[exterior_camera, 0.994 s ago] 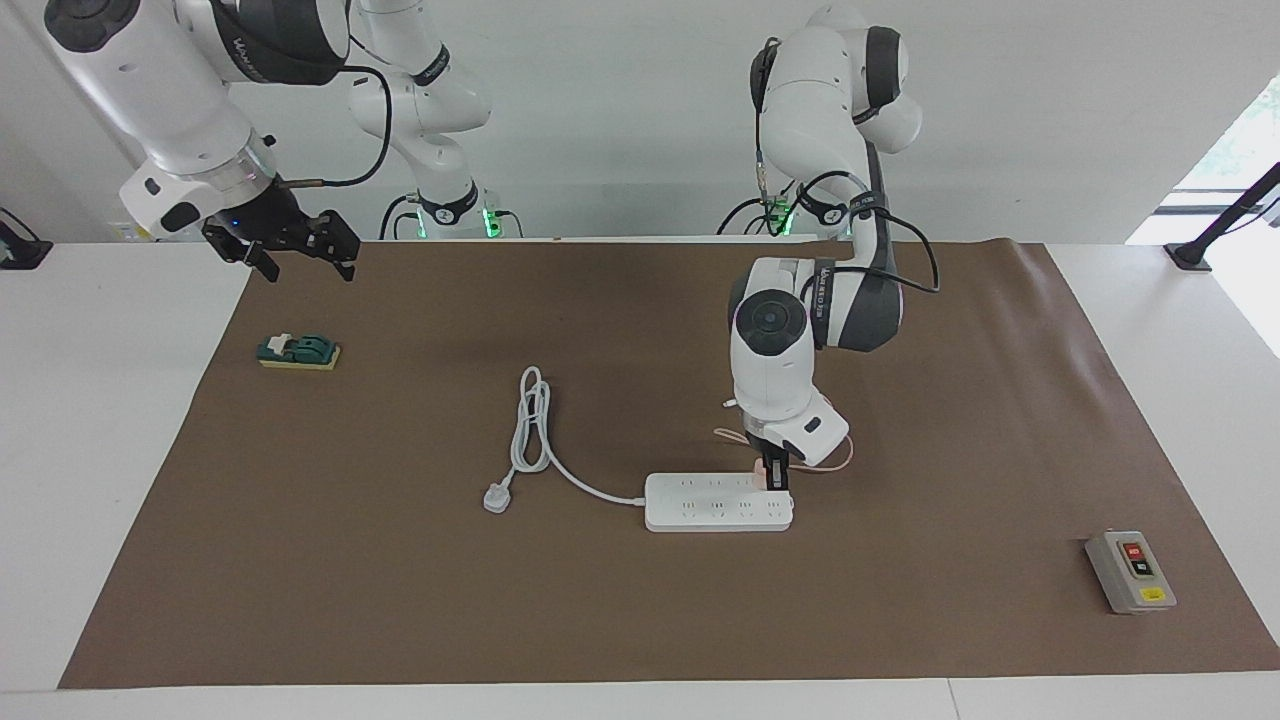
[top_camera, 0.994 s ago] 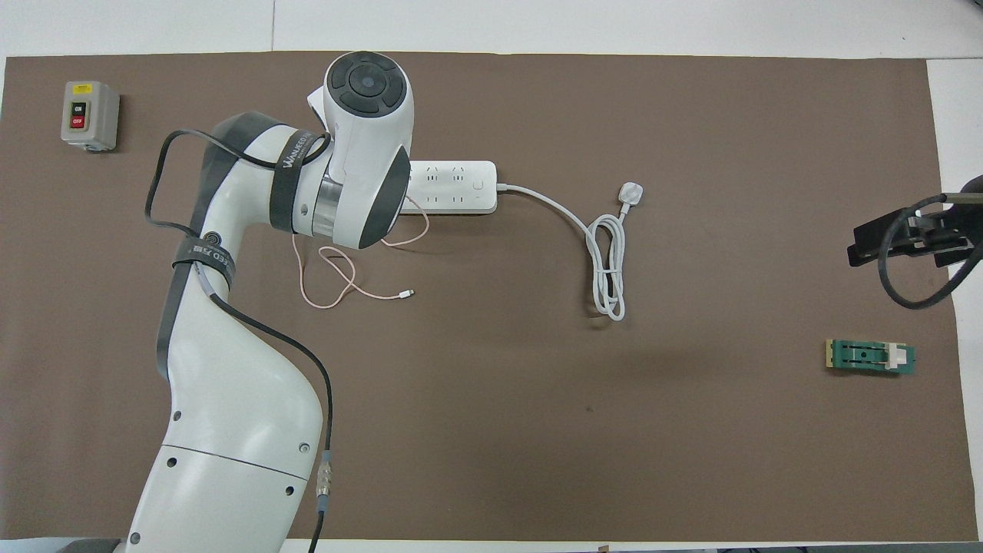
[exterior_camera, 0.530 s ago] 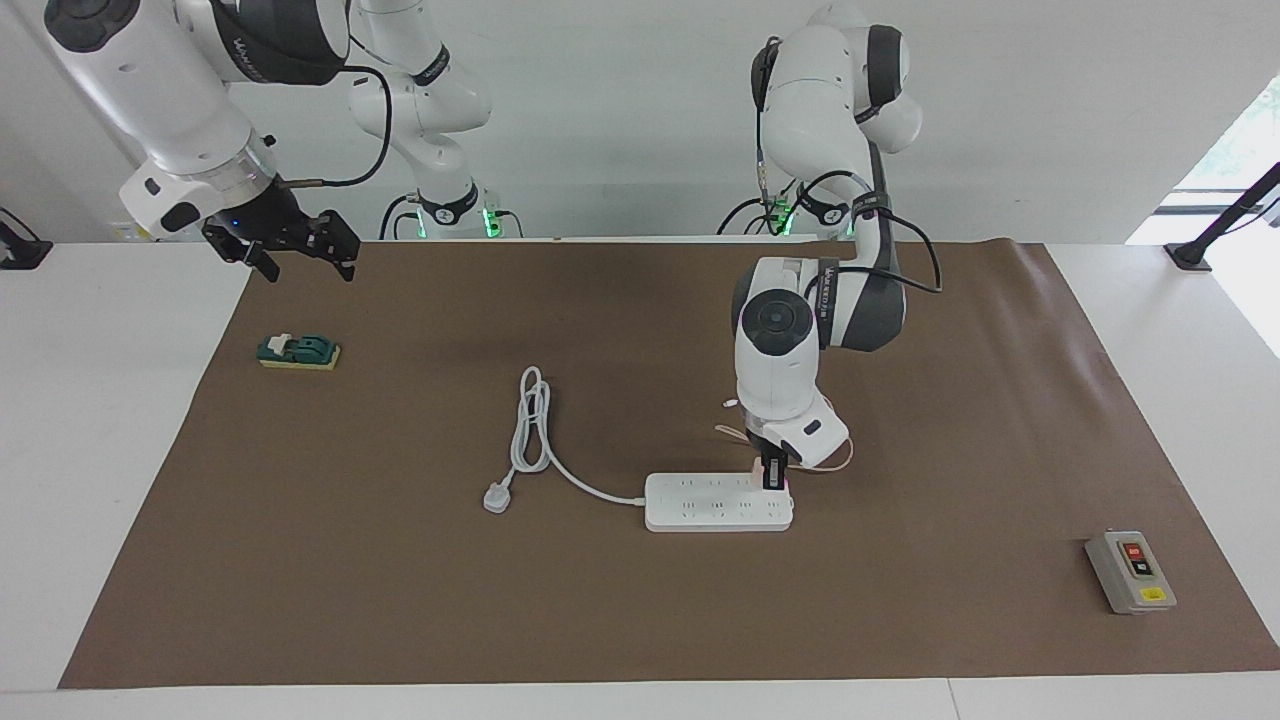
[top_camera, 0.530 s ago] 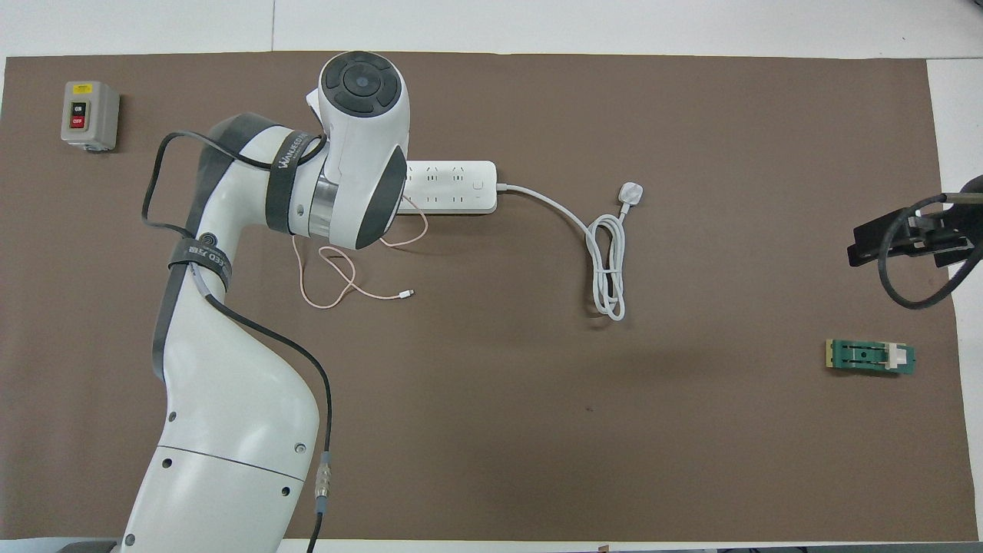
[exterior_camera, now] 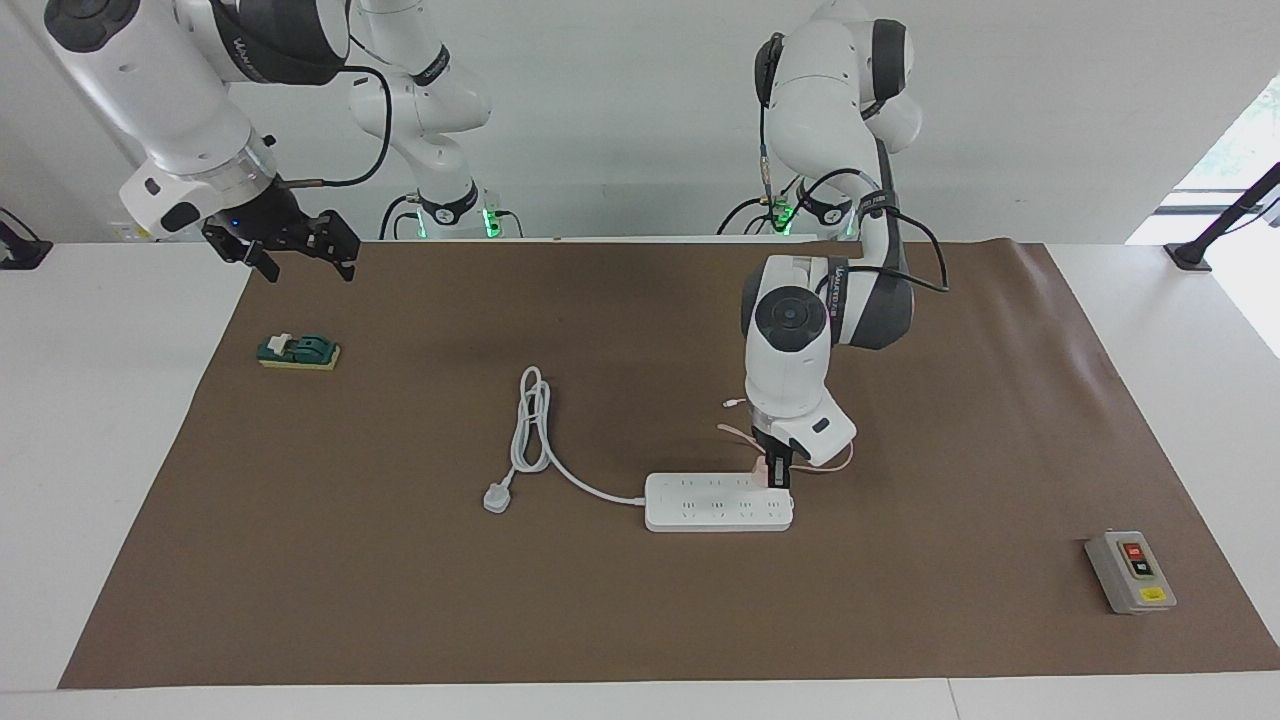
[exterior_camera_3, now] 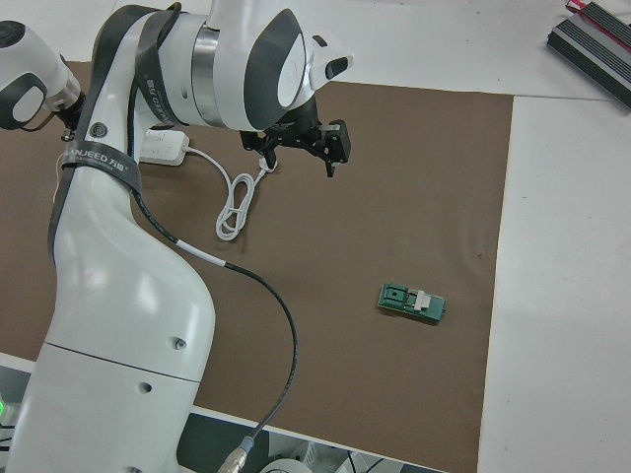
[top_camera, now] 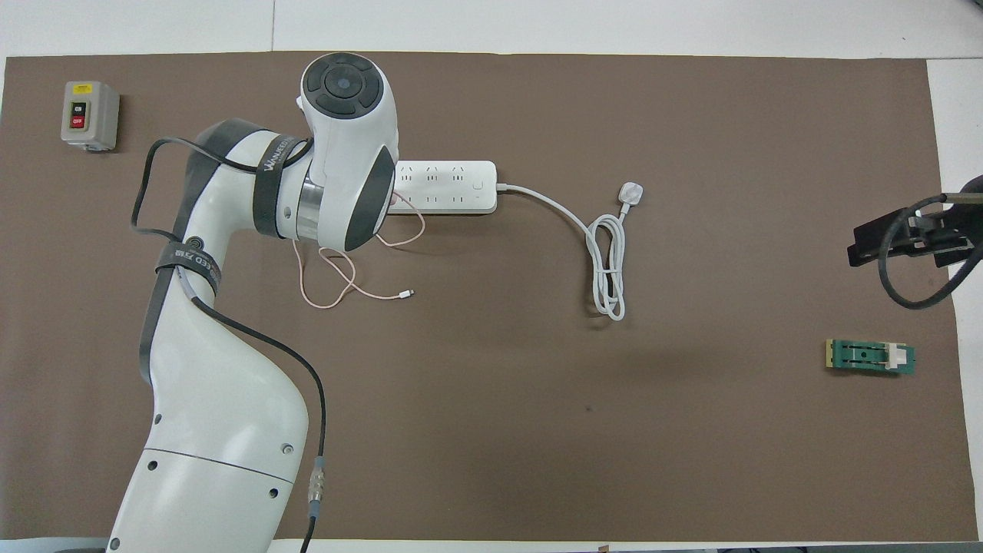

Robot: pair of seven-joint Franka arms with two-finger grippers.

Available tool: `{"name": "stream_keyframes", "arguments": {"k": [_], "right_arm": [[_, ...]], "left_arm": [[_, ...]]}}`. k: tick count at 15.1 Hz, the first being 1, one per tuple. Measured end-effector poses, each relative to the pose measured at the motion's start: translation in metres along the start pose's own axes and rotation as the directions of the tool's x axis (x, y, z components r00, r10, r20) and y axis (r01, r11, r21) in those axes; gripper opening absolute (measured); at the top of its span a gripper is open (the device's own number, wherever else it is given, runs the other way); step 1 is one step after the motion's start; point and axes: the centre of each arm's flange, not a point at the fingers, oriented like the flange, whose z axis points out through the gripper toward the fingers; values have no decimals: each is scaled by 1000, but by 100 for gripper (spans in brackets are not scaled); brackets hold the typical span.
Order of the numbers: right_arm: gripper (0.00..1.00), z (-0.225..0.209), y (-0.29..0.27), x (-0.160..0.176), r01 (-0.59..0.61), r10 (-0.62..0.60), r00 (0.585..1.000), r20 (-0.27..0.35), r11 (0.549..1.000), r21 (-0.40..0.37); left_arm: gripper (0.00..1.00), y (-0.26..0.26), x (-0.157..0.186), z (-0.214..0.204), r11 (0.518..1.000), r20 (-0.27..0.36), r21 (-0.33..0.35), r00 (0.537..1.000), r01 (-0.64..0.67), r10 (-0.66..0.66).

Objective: Plug charger into power strip

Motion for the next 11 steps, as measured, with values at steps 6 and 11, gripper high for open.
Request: {"name": "stream_keyframes", "arguments": {"k": [6, 11], "right_arm": [[100, 0, 0, 0, 0, 0, 1000, 0, 1000, 0], [100, 0, 0, 0, 0, 0, 1000, 0, 1000, 0]], "left_arm": [[31, 4, 44, 7, 998, -26, 13, 998, 60, -60], [31, 4, 46, 6, 998, -30, 11, 998, 64, -63]]}}
